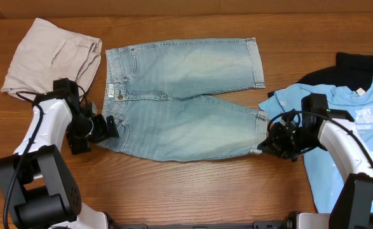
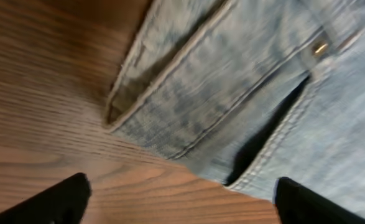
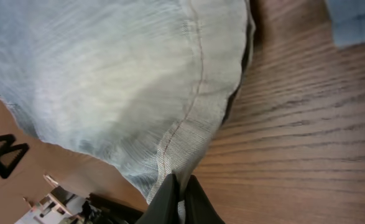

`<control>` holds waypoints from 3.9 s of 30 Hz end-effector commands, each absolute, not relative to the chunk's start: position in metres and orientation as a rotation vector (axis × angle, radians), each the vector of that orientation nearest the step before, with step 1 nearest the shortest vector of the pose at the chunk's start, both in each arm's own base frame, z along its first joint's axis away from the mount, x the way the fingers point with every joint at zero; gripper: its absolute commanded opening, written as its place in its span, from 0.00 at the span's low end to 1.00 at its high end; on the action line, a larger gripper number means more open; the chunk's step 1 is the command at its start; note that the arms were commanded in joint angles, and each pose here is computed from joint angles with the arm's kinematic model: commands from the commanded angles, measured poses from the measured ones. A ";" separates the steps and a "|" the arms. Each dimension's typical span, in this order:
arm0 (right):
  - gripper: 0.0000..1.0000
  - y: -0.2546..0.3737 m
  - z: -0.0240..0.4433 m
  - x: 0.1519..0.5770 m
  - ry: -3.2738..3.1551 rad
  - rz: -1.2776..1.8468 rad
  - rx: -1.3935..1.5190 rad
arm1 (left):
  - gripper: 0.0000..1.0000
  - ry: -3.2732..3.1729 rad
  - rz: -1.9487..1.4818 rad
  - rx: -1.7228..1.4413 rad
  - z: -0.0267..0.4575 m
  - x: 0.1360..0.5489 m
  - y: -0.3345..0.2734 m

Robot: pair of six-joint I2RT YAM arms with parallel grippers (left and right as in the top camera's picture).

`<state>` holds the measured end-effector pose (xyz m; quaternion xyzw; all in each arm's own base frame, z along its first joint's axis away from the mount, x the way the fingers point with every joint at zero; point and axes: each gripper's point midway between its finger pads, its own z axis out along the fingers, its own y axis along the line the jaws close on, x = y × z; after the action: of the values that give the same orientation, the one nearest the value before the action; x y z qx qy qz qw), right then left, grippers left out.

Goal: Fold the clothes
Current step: 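Grasp the near edge of the shorts with both grippers and fold it away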

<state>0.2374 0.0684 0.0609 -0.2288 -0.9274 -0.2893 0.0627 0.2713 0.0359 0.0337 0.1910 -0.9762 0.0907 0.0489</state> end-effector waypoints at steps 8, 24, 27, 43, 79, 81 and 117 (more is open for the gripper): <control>0.04 0.069 0.073 0.253 -2.858 -0.909 -0.648 | 0.84 -3.015 0.033 0.650 0.005 0.263 0.060; 0.04 0.069 0.073 0.251 -2.852 -0.906 -0.648 | 0.53 -3.031 0.026 0.758 -0.013 0.262 0.061; 0.04 0.068 0.073 0.251 -2.865 -0.899 -0.624 | 0.60 -2.991 -0.026 0.769 -0.015 0.250 0.065; 0.04 0.068 0.074 0.250 -2.862 -0.895 -0.621 | 0.63 -3.078 0.355 0.930 0.023 0.283 0.070; 0.04 0.052 0.107 0.246 -2.959 -0.745 -0.587 | 0.04 -2.945 0.308 1.016 0.016 0.238 0.091; 0.04 0.051 0.126 0.249 -2.999 -0.751 -0.581 | 0.04 -2.921 0.326 1.064 0.036 0.241 0.101; 0.04 0.037 0.154 0.449 -3.394 -1.148 -0.848 | 0.04 -3.658 0.378 0.710 0.158 0.417 0.071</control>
<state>0.4306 0.0489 0.1503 -0.2044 -0.8958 -0.3115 -0.2423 0.4068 0.0696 0.1443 0.1858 -0.9366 0.1220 -0.2709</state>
